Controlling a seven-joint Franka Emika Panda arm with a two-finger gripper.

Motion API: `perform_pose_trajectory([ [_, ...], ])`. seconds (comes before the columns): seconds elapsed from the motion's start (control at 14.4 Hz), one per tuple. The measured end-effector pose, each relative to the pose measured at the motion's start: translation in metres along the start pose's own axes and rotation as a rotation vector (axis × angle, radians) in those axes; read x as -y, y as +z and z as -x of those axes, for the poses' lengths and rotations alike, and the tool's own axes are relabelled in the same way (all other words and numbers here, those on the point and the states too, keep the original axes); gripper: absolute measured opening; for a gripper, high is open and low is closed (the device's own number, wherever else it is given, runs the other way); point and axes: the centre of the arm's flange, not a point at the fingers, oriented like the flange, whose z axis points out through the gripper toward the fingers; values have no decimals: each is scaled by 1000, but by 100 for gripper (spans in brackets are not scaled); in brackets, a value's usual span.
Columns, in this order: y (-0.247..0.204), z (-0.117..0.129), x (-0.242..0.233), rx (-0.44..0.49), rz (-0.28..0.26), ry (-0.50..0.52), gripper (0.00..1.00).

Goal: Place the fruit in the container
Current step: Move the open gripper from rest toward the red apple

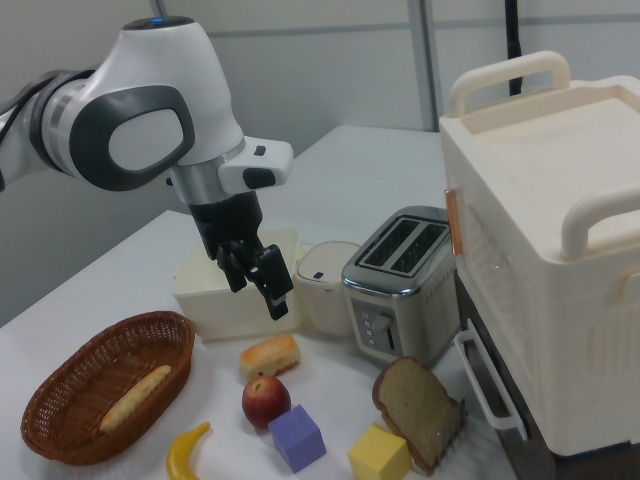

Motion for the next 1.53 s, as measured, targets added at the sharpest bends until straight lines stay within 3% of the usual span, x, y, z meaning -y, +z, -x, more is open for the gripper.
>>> perform_pose_trajectory([
  [1.25, -1, 0, 0, -1, 0, -22, 100],
  [1.53, 13, 3, 2, 39, 2, -26, 100],
])
